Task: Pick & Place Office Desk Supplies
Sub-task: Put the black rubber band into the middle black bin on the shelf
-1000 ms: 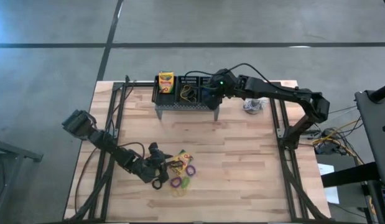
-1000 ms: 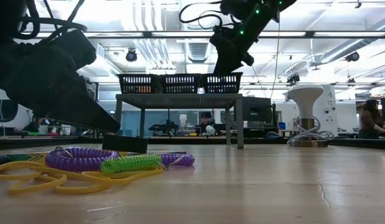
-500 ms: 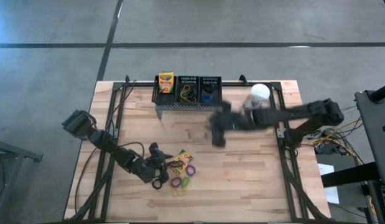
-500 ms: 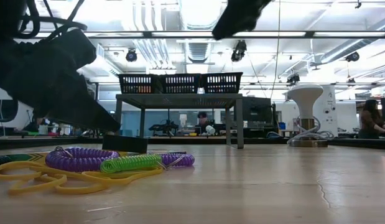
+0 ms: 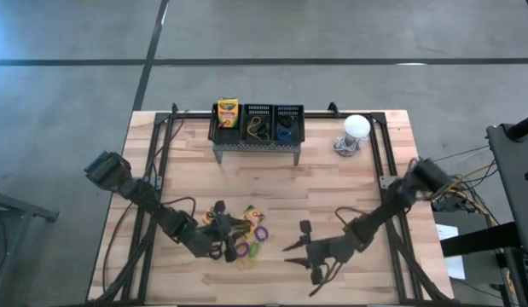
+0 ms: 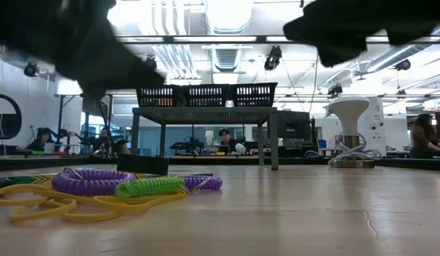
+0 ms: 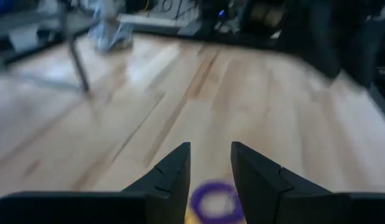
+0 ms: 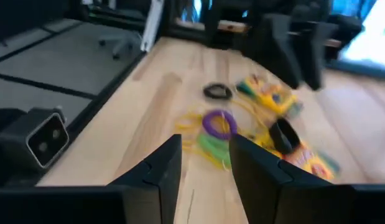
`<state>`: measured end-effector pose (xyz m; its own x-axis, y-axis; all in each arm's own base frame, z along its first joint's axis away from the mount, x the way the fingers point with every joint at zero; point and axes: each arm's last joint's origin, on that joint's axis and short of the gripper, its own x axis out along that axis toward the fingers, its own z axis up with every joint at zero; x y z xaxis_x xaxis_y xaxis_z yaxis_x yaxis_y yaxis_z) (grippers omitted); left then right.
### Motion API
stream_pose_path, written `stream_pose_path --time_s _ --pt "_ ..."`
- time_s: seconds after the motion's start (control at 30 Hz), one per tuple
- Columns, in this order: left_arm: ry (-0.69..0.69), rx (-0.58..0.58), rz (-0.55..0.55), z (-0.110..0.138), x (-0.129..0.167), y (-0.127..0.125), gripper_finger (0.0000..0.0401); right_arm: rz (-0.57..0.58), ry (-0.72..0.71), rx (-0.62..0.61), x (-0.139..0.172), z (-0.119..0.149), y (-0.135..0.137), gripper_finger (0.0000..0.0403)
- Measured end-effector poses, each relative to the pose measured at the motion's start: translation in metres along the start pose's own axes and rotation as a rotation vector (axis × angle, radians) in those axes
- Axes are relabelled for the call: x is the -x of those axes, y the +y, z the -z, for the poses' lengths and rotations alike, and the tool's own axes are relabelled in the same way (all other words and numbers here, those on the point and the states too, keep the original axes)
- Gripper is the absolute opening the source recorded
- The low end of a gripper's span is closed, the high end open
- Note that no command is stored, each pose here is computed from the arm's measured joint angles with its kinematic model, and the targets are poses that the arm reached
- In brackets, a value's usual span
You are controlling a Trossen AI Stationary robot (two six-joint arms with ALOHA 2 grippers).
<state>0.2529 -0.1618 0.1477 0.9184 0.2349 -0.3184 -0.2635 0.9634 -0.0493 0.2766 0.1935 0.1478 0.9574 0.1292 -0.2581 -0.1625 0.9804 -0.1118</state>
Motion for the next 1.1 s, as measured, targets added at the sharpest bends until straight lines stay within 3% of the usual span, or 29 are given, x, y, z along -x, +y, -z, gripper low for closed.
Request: stream_pose_path --time_s 0.17,0.27,0.33,0.47,0.63,0.83,0.97,1.1 --pt "0.027 -0.029 0.097 -0.014 -0.004 -0.012 0.0122 0.077 -0.086 0.002 -0.021 0.014 -0.001 0.0124" --pt "0.189 -0.035 0.146 -0.005 -0.002 -0.008 0.0122 0.103 -0.037 -0.001 -0.030 0.020 -0.006 0.0122" --pt "0.327 -0.066 0.134 -0.002 0.003 -0.002 0.0122 0.114 0.010 -0.008 -0.033 0.023 -0.009 0.0123" --pt "0.472 0.005 0.012 0.003 0.012 0.011 0.0122 0.132 0.111 -0.017 -0.035 0.028 -0.014 0.0125" --pt "0.424 0.023 -0.002 0.018 0.010 0.018 0.0136 0.137 0.115 -0.033 -0.035 0.024 -0.015 0.0119" --pt "0.344 0.097 -0.048 0.035 0.006 0.038 0.0184 0.135 0.101 -0.042 -0.034 0.021 -0.015 0.0110" --pt "0.304 0.163 -0.032 0.041 0.006 0.045 0.0209 0.134 0.101 -0.043 -0.034 0.021 -0.015 0.0104" --pt "0.322 0.144 0.008 0.047 0.005 0.044 0.0212 0.134 0.104 -0.039 -0.034 0.022 -0.015 0.0098"
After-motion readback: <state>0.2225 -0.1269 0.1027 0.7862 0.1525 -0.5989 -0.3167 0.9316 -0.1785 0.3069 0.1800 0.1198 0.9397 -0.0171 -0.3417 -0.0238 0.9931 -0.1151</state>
